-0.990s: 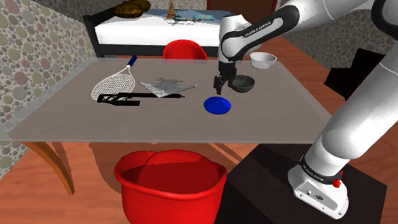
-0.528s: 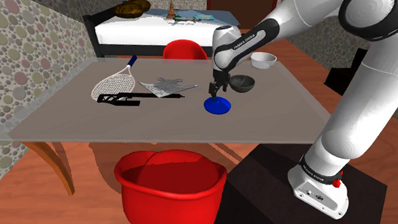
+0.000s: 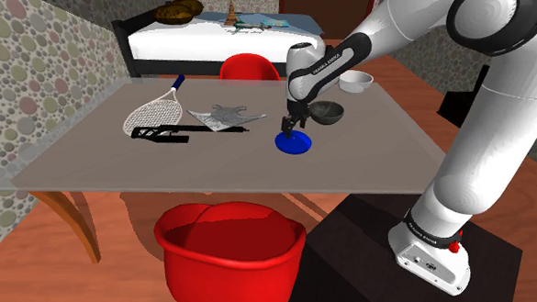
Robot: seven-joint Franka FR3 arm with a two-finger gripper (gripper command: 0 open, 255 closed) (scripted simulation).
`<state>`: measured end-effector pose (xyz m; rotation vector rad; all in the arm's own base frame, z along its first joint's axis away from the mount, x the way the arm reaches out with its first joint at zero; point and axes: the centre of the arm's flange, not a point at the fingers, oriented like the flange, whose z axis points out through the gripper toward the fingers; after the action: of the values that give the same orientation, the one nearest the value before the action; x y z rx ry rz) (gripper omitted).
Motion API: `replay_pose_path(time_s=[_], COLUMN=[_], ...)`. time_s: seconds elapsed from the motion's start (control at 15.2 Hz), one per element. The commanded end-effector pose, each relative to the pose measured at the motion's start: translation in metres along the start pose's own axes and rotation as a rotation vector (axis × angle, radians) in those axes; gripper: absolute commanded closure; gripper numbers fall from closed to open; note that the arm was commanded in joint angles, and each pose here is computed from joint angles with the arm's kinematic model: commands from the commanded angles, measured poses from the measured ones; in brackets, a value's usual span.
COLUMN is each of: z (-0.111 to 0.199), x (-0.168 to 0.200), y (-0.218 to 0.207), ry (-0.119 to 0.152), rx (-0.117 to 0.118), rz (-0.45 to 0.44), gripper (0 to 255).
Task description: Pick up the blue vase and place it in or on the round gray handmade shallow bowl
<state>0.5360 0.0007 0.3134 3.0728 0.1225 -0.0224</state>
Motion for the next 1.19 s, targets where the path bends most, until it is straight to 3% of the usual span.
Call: replay_pose_path(time_s=[0.0,0.13,0.2,0.79,1.12], z=[0.0,0.0,0.0,0.0,-0.026], x=[0.0,0.0,0.0,0.0,0.0], y=[0.0,0.0,0.0,0.0,0.002], ry=[0.0,0.0,0.0,0.0,0.0], rx=[0.0,0.0,0.0,0.0,0.0], rz=[0.0,0.0,0.0,0.0,0.0], gripper=[0,0,255,255,255])
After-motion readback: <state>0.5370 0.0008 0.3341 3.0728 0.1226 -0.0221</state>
